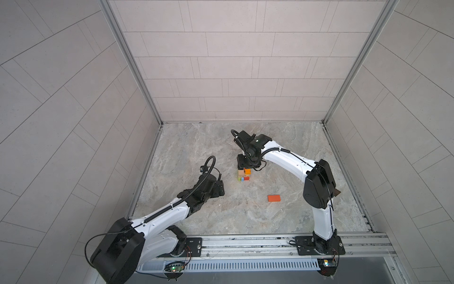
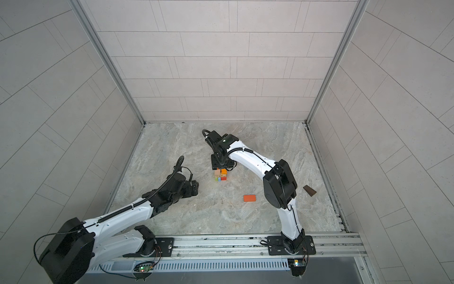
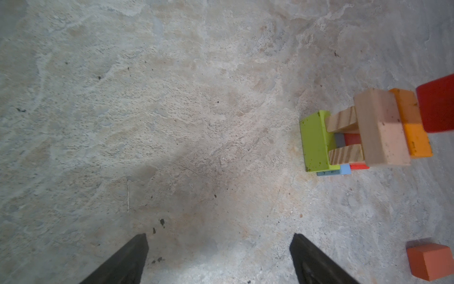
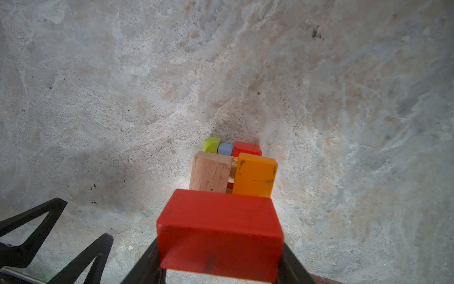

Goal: Build the wood block tower
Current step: 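Lift the red block and carry it above the tower with the right gripper, then lower the red block onto the tower top and open the right gripper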

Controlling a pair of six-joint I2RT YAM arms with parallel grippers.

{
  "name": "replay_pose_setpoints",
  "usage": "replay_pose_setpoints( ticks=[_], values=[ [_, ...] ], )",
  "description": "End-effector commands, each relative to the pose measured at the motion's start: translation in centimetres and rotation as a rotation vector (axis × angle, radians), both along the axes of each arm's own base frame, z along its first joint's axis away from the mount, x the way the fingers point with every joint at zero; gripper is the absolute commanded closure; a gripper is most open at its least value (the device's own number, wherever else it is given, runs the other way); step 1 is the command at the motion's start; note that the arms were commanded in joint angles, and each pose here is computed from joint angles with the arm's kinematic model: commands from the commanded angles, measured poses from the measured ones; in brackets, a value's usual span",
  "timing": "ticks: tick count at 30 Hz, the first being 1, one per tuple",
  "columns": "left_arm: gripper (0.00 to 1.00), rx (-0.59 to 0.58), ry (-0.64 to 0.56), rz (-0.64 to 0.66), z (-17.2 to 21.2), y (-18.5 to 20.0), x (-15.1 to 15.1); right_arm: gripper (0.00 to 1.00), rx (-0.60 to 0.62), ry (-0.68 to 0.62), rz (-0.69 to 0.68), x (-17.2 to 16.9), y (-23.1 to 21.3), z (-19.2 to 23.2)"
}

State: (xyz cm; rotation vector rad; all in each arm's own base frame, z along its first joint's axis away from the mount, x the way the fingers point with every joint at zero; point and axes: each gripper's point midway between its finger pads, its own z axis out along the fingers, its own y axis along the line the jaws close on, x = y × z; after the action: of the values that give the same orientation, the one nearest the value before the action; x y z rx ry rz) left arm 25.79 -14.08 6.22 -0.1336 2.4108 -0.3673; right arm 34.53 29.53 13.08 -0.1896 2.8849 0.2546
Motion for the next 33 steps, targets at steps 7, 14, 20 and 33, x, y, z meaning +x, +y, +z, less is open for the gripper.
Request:
replay_pose_setpoints(
  ticks=[7, 14, 20, 33],
  values=[
    [0.03, -0.002, 0.011, 0.001, -0.6, 0.0, -0.1, 0.65, -0.041, 0.022, -0.007, -0.6, -0.6, -1.1],
    [0.03, -0.002, 0.014, 0.000, -0.7, 0.0, -0.1, 0.64, -0.045, 0.027, -0.005, -0.7, -0.6, -1.5],
    [0.03, -0.002, 0.014, -0.001, -0.6, 0.0, -0.1, 0.63, -0.043, 0.030, -0.004, -0.7, -0.4, -1.7],
    [0.03, -0.003, 0.015, -0.001, -0.6, 0.0, -0.1, 0.62, -0.036, 0.036, -0.008, -0.5, -0.1, -2.0]
  ],
)
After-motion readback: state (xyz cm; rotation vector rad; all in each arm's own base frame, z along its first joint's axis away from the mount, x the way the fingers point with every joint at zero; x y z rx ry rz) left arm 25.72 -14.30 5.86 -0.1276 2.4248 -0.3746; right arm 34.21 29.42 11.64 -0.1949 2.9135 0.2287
